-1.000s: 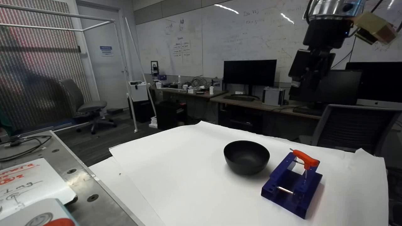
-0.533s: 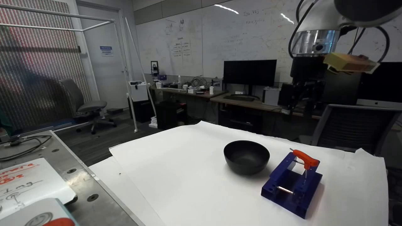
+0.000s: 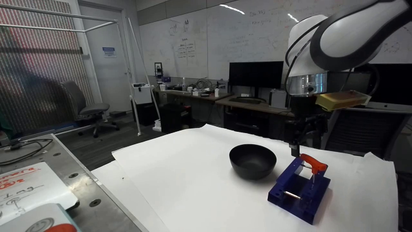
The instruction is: Pick up the orange object and put it in the bowl
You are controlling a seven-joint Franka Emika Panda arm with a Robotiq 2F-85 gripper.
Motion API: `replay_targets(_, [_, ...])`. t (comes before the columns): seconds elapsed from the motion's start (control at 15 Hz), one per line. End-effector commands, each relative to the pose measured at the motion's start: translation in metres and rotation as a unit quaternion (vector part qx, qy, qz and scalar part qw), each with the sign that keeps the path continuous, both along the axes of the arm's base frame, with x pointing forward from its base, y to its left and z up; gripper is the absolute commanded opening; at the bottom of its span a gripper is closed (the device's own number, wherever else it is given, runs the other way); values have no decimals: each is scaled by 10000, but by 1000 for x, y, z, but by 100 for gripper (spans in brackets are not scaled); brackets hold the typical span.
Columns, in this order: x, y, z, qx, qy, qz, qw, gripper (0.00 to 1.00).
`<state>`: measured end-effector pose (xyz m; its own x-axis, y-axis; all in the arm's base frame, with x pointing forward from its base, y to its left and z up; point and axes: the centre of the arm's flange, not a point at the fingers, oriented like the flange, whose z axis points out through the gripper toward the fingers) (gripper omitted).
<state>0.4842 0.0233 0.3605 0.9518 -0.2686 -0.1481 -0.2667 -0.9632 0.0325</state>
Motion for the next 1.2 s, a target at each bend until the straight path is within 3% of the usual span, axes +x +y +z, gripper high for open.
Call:
replay_targets(0.0, [0,3,-5,-28,156,8,9999,74])
replay_targets(0.6, [-12,15,5,41,627,280,9976,5])
replay_targets(0.67, [-13,17,9,10,758,343,9965,3])
replay_targets(0.8, [-11,23,31,-111,1054,422,9935,8])
replay_targets(0.93, [-5,31,56,-185,1121,475,9924,8])
replay_targets(1.07, [7,40,86,-243,856,539,9946,8])
replay_targets(1.13, [13,43,101,-151,481,550,9972,8])
